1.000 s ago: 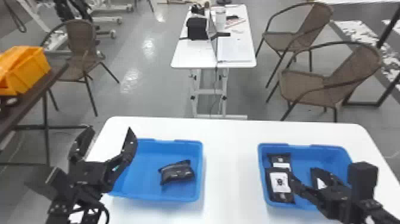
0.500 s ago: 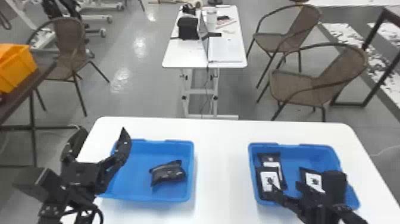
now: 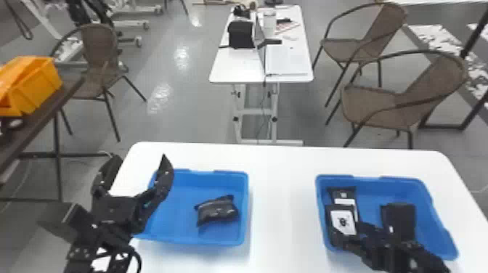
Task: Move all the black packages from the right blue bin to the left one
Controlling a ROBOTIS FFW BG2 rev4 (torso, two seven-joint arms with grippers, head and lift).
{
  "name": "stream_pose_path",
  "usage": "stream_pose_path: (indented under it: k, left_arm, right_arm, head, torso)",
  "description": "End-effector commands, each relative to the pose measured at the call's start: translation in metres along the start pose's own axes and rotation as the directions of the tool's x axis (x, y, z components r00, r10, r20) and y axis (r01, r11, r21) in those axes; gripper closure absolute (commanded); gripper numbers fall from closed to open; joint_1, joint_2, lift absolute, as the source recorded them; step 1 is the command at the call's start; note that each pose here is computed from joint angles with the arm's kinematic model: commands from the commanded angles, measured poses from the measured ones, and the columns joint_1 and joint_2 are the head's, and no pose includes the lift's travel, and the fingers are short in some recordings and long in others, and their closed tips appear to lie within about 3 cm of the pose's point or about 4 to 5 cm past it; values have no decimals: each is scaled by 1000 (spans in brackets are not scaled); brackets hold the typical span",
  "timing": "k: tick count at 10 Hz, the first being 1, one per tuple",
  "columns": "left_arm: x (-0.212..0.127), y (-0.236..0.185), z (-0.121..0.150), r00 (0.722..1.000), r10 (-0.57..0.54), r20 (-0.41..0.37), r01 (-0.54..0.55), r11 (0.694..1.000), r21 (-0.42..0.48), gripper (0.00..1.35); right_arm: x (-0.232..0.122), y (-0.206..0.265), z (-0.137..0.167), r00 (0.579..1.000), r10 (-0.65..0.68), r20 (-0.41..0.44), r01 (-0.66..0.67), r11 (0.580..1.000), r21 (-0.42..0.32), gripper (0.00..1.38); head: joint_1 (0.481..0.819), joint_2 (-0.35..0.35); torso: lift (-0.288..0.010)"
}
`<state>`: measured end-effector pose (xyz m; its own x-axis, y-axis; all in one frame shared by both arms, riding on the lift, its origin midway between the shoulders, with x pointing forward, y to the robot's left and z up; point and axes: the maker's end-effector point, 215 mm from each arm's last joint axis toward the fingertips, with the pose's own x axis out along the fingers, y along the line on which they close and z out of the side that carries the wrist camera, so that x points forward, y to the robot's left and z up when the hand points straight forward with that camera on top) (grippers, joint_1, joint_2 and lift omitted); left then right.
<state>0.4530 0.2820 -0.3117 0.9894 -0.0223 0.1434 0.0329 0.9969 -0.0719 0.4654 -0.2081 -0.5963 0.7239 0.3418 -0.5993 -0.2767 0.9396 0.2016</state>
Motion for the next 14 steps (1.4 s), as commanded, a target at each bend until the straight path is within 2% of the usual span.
stream_pose_path:
  k: [1, 3, 4, 5, 6, 7, 9, 10, 13, 14]
  left_arm:
    - [-1, 2, -1, 1000, 5, 3, -5, 1000, -7, 107]
    - [-1, 3, -1, 1000, 8, 5, -8, 1000, -9, 107]
    - [-3, 4, -1, 1000, 10, 9, -10, 1000, -10, 107]
    - [-2, 4, -1, 1000, 11, 11, -11, 1000, -15, 107]
    - [-4, 4, -2, 1000, 12, 11, -12, 1000, -21, 107]
    - [-4, 4, -2, 1000, 13, 12, -13, 1000, -21, 107]
    - [-4, 4, -1, 1000, 13, 20, -13, 1000, -24, 107]
    - [-3, 4, 1, 1000, 13, 25, -13, 1000, -24, 107]
    - [-2, 3, 5, 999, 12, 37, -11, 1000, -23, 119]
    - [-2, 3, 6, 999, 12, 39, -11, 1000, -23, 119]
  right_arm:
    - [8, -1, -3, 1000, 5, -21, -5, 1000, 12, 309]
    - [13, -2, -1, 999, -1, -39, 1, 1000, 4, 320]
    - [16, -4, -8, 998, -2, -60, 3, 1000, 16, 472]
    - [16, -7, -15, 997, 3, -77, 0, 999, 41, 800]
    - [16, -6, -19, 997, 11, -82, -6, 998, 63, 915]
    - [13, -6, -19, 996, 6, -84, -1, 998, 64, 1237]
    - [5, -7, -13, 998, -18, -56, 23, 996, 89, 1283]
    - [-1, -9, -4, 999, -34, -35, 36, 997, 73, 1283]
    - [-26, -22, 29, 995, -87, 53, 85, 995, 43, 1283]
    - [-34, -21, 51, 991, -85, 102, 82, 996, 37, 1283]
  head:
    - [695, 89]
    - [695, 93]
    - [695, 93]
    - [695, 94]
    - [695, 95]
    - [695, 94]
    - [695, 90]
    - [695, 89]
    - [695, 73]
    - [695, 64]
  torso:
    - [0]
    - [0]
    - [0]
    - [0]
    - [0]
    - [0]
    - [0]
    - [0]
    - [0]
    - [0]
